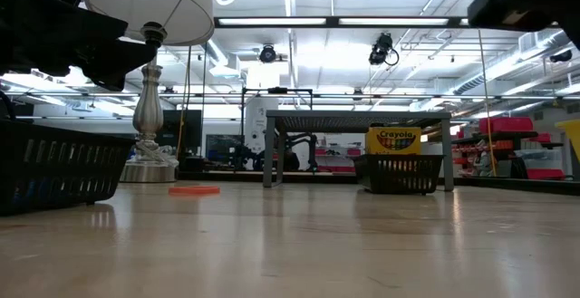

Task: Pick & Place Office Desk Supplies
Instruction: Put the brown rubber band into the yellow bin, then put the orange rubber band into the yellow bin

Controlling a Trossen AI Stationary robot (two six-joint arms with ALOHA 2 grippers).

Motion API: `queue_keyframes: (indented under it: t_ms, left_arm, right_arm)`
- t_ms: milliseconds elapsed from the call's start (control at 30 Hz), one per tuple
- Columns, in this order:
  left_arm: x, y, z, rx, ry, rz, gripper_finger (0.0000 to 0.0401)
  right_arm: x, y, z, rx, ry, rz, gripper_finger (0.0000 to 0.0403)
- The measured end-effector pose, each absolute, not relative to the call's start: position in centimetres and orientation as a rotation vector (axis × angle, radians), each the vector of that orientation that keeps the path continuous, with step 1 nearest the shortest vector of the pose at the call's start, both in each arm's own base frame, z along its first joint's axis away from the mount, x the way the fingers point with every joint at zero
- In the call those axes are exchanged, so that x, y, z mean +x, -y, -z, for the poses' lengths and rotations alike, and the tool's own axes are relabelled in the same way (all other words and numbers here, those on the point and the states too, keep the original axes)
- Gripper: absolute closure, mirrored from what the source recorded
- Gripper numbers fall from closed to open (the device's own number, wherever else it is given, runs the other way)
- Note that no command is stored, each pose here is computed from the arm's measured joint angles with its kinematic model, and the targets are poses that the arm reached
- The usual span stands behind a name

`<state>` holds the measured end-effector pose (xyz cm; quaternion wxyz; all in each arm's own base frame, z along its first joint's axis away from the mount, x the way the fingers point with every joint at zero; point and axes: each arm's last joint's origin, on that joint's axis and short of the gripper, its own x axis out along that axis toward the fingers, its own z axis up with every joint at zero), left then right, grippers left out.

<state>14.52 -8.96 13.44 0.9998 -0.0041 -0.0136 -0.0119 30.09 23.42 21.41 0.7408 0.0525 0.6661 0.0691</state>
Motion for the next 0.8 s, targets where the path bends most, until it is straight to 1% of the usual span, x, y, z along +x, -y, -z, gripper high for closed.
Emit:
queue_keyframes:
  t_ms: [267,433,533,633,800]
  left_arm:
    - [14.5,9.0,-13.4,-0.009,0.027,0.024,0.0149]
    - [14.5,9.0,-13.4,-0.005,0.022,0.024,0.0149]
    - [14.5,9.0,-13.3,-0.005,0.018,0.023,0.0149]
    - [14.5,9.0,-13.3,-0.003,0.013,0.024,0.0149]
    - [14.5,9.0,-13.3,-0.007,0.015,0.024,0.0149]
  right_arm:
    - [29.8,-22.8,-21.8,0.118,-1.490,-0.115,0.0202]
    - [28.7,-21.9,-22.4,0.151,-1.583,-0.005,0.0202]
    - [28.1,-21.6,-22.8,0.152,-1.604,0.060,0.0202]
    - [27.9,-21.3,-22.8,0.109,-1.583,0.134,0.0202]
    - [28.0,-21.3,-22.8,0.019,-1.504,0.176,0.0202]
